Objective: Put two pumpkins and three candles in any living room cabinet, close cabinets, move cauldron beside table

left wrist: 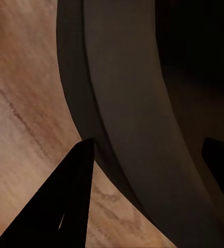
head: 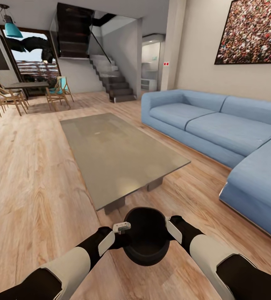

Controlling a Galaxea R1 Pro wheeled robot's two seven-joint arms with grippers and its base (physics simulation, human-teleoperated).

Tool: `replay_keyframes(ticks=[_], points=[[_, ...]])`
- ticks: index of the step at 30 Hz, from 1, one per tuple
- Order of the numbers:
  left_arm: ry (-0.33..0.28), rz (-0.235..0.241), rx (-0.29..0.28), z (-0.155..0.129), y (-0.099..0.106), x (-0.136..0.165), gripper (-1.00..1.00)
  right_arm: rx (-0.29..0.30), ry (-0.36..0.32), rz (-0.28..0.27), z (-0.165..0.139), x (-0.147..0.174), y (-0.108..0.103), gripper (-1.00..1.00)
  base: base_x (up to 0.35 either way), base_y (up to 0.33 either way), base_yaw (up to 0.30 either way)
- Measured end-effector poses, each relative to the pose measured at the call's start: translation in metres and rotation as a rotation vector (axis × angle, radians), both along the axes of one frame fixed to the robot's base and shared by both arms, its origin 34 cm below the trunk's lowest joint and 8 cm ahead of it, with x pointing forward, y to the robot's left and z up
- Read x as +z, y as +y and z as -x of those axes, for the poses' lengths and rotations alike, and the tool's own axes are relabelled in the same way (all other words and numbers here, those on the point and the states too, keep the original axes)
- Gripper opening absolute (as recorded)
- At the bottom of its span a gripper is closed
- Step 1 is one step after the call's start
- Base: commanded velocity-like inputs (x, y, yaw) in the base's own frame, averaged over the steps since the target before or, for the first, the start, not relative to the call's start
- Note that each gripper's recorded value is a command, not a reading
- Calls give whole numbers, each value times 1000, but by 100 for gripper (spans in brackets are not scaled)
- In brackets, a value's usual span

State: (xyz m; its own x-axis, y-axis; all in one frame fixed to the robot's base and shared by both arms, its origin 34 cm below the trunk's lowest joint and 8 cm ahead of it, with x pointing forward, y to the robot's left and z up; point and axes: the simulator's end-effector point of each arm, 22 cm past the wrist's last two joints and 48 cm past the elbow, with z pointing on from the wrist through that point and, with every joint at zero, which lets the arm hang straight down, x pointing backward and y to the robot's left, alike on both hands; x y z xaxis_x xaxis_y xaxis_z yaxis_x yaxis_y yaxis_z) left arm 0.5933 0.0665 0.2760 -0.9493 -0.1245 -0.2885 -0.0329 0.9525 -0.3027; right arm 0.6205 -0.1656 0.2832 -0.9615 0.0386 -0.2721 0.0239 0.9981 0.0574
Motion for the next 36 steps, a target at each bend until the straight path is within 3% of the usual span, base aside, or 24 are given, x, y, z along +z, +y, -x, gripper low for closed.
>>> replay_keyframes(ticks=[7,36], points=[[9,-1,0,2,0,-5,-100,-1,9,-1,2,-6,0,-100,157,33,0],[55,0,-1,13,0,-28,-100,0,55,0,13,-30,0,-100,2,0,0]])
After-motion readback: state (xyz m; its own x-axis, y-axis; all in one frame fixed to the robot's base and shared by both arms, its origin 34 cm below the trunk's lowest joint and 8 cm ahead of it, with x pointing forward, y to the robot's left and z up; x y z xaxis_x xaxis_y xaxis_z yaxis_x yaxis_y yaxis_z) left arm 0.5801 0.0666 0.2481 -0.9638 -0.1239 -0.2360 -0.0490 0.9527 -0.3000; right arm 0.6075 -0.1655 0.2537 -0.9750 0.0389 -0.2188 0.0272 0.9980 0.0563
